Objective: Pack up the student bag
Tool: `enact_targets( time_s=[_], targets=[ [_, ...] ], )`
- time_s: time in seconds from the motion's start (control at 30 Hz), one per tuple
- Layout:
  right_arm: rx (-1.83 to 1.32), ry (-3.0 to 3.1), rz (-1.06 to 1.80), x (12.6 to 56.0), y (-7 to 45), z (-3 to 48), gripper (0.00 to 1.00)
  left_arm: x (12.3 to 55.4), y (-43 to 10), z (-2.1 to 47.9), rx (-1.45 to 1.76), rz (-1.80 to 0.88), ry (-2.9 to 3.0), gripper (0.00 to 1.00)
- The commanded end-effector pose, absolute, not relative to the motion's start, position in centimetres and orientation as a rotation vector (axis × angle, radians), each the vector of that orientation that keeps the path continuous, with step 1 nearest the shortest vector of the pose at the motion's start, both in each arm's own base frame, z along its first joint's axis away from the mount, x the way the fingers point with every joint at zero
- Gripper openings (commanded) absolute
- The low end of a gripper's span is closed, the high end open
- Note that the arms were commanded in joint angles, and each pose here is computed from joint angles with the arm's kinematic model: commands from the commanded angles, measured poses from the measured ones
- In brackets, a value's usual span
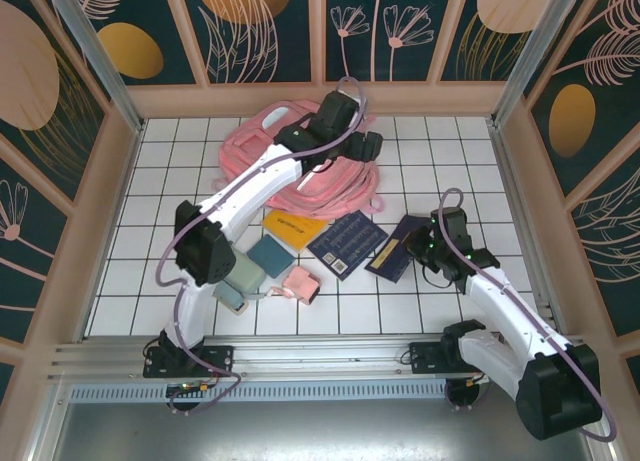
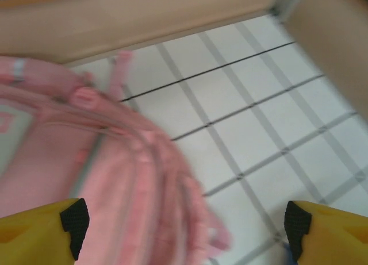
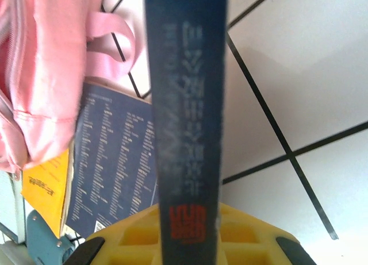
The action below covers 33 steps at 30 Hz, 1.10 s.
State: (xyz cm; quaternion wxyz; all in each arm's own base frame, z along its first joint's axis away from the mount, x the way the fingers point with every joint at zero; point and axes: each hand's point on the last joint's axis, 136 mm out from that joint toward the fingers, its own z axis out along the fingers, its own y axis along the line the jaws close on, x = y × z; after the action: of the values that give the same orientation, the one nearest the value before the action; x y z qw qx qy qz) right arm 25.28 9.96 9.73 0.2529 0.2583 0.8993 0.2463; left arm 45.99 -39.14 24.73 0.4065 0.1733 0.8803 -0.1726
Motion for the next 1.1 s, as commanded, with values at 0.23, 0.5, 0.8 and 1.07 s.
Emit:
enact_targets(
  time_s=[0.23,0.5,0.8,1.07],
  targets=[
    [0.628,2.471,0.649,24.8,10.1,10.0,0.0,48.7,-34.7,12.8,0.544,0.025,2.424,0.89],
    [0.631,2.469,0.676,24.5,10.3,9.4,0.0,48.8,-33.0,9.2,0.541,0.126,2.477,0.92],
    [0.593,2.447,0.731,25.0,11.1,10.5,0.0,50.5,-31.1,6.6,0.481,0.064,2.542,0.4],
    [0.544,2.393,0.669,26.0,10.4,14.3,0.0,51.5,-32.6,10.6,0.498,-0.074,2.474,0.0]
  ],
)
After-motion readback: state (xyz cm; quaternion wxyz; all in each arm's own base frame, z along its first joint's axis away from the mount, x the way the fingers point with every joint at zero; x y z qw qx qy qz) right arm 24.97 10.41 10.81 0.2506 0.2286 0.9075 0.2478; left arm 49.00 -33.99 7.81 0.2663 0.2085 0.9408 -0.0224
